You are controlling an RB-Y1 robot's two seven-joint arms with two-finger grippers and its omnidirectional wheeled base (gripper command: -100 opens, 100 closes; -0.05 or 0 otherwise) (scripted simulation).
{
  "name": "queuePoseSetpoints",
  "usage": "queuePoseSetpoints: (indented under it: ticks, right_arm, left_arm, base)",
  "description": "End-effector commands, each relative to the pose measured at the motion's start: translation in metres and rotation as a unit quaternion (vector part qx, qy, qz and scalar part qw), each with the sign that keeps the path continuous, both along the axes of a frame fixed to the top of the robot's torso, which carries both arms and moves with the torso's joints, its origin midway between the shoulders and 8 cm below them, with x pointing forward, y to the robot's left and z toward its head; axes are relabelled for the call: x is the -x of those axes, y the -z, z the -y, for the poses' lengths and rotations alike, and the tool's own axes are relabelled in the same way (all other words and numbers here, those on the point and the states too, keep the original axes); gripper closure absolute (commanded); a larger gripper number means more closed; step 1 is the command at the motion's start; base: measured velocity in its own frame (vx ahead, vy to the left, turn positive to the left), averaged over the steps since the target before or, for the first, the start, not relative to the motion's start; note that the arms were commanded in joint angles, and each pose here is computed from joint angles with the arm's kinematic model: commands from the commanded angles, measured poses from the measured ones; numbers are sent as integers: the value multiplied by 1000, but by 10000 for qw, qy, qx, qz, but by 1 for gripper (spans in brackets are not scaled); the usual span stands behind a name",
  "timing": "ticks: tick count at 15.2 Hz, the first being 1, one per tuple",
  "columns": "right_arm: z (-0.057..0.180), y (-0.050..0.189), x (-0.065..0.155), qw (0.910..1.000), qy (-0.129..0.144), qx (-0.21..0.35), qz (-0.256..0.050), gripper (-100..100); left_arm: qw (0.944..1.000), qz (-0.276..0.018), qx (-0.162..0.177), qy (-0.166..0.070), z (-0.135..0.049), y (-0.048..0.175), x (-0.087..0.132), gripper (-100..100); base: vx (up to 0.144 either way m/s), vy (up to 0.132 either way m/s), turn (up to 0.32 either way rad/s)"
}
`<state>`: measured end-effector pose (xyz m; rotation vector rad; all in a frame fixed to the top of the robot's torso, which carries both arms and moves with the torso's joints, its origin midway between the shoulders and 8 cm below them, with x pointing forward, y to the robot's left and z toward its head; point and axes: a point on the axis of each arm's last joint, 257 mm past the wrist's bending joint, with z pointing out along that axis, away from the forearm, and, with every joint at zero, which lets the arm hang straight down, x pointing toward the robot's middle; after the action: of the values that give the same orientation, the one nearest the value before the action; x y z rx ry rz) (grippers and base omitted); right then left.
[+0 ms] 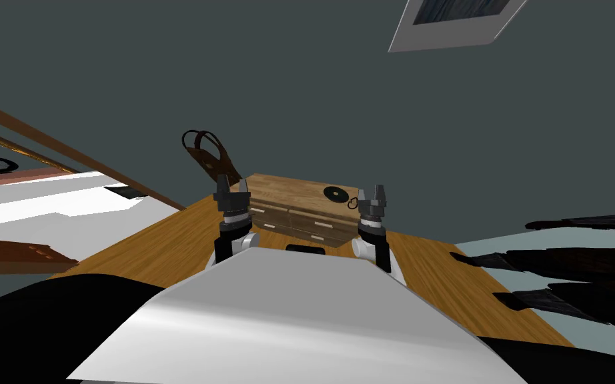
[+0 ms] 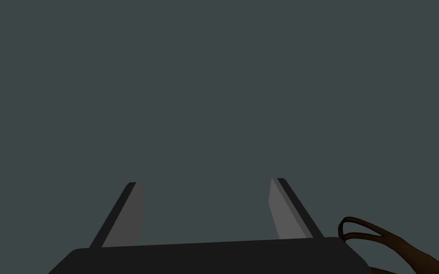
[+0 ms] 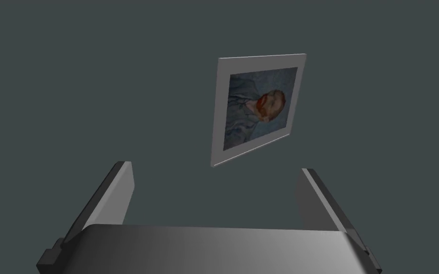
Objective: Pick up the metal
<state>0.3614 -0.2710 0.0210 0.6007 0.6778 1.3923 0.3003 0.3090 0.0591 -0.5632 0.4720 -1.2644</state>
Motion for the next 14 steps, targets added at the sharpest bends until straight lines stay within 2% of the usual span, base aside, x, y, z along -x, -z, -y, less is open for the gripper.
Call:
queuePoseSetpoints:
  ticks: [1,2,3,4,5,6,7,8,9,10,11,12,14]
  right_arm:
    - [2,7,-7,9997,-139,-180,-124,-100]
    - [4,14,-16,9983,-309,-413,-270,-100]
    - [4,14,-16,9983,-309,-413,-270,-100]
    - [6,23,-26,9957,-486,-670,-428,-100]
    - [6,23,-26,9956,-487,-671,-428,-100]
    - [8,32,-36,9916,-662,-941,-595,-100]
    - [8,32,-36,9914,-671,-951,-595,-100]
    - [9,42,-47,9861,-828,-1213,-771,-100]
    - [9,42,-47,9854,-858,-1252,-771,-100]
    - [10,53,-58,9789,-997,-1504,-955,-100]
    - [10,53,-58,9774,-1048,-1572,-953,-100]
    - [11,64,-69,9696,-1174,-1819,-1144,-100]
    - [11,64,-69,9671,-1238,-1907,-1141,-100]
  left_arm:
    - [10000,0,0,0,0,0,0,0]
    - [10000,0,0,0,0,0,0,0]
    - [10000,0,0,0,0,0,0,0]
    - [10000,0,0,0,0,0,0,0]
    - [10000,0,0,0,0,0,0,0]
    - [10000,0,0,0,0,0,0,0]
    - [10000,0,0,0,0,0,0,0]
    - [10000,0,0,0,0,0,0,0]
    - [10000,0,0,0,0,0,0,0]
    - [10000,0,0,0,0,0,0,0]
    - [10000,0,0,0,0,0,0,0]
    - [10000,0,0,0,0,0,0,0]
    - [10000,0,0,0,0,0,0,0]
  base:
    - [-30,-68,15]
    - [-25,-65,20]
    - [-28,-62,17]
    - [-23,-65,14]
    - [-22,-64,16]
    - [-34,-81,23]
    - [-37,-77,22]
    - [-42,-76,22]
    - [-41,-77,23]
    - [-29,-86,22]
    - [-19,-89,25]
    - [-20,-103,26]
    - [-17,-73,21]
